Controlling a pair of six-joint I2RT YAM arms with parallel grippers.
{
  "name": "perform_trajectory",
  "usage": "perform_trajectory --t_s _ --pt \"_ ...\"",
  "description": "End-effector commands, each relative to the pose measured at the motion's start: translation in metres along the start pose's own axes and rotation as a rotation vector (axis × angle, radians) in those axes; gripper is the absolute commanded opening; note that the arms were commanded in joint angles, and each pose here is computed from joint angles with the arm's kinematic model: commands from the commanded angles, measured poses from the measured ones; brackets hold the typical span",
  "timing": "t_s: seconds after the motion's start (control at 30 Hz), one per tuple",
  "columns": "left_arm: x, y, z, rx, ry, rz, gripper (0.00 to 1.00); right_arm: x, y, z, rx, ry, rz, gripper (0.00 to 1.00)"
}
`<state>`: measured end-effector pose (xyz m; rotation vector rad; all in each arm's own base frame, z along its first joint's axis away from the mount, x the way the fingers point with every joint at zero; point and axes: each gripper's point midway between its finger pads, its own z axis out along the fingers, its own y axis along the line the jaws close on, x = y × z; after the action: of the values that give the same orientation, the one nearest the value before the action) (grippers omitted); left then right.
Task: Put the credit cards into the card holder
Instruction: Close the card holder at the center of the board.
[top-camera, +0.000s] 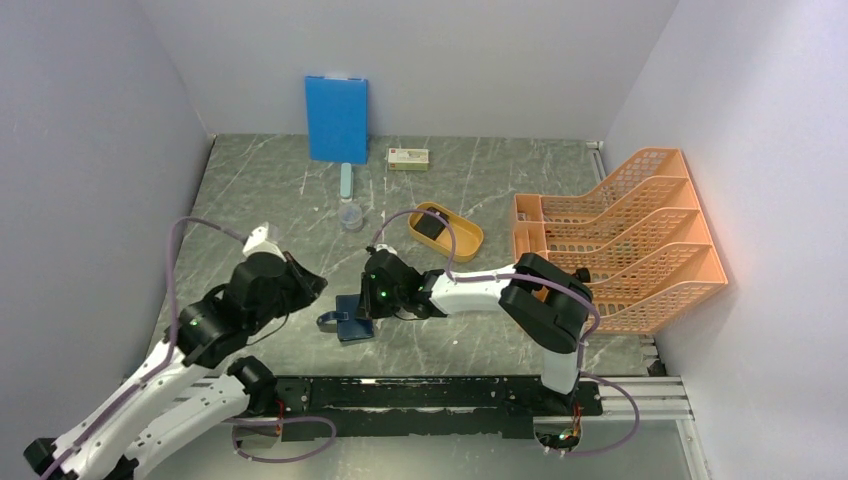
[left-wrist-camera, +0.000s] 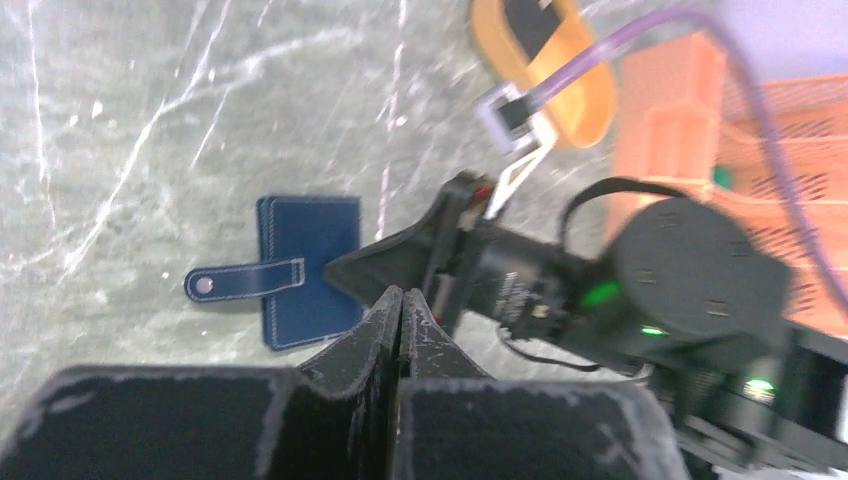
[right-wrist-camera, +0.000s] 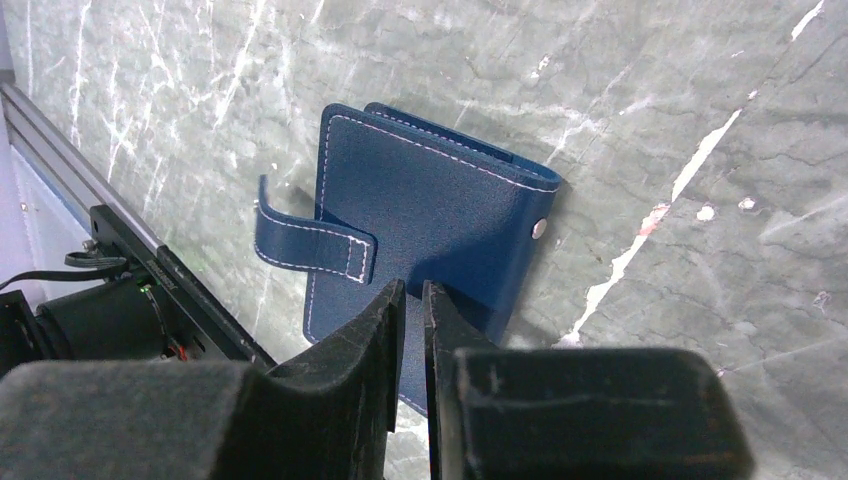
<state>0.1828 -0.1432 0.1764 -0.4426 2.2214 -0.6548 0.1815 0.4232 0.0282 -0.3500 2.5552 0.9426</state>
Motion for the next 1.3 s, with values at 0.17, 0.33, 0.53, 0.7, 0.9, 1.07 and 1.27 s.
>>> perform_trajectory --t_s 0.17,0.33,0.53,0.7,0.9,1.07,1.27 --pt "0.012 -0.021 0.019 0.098 0.046 0.037 0.05 0.028 -0.041 0.011 0.133 0.065 -0.012 0.17" --pt "0.059 0.004 0.066 0.064 0.151 0.025 0.05 0.031 -0.041 0.011 0.122 0.073 -0.005 0.17" --pt "0.069 0.022 0.082 0.011 0.15 0.035 0.05 0.033 -0.041 0.007 0.118 0.076 -0.006 0.17" --pt "0.082 0.051 0.092 -0.081 0.159 0.048 0.05 0.034 -0.04 0.004 0.108 0.075 -0.002 0.17" --pt "0.1 0.083 0.101 -0.186 0.197 0.065 0.05 0.03 -0.033 -0.005 0.082 0.059 0.01 0.18" --pt "0.105 0.098 0.102 -0.239 0.207 0.065 0.05 0.022 -0.019 -0.023 0.044 0.036 0.013 0.21" --pt "0.104 0.095 0.098 -0.225 0.207 0.069 0.05 0.015 -0.017 -0.05 0.021 -0.016 0.053 0.34"
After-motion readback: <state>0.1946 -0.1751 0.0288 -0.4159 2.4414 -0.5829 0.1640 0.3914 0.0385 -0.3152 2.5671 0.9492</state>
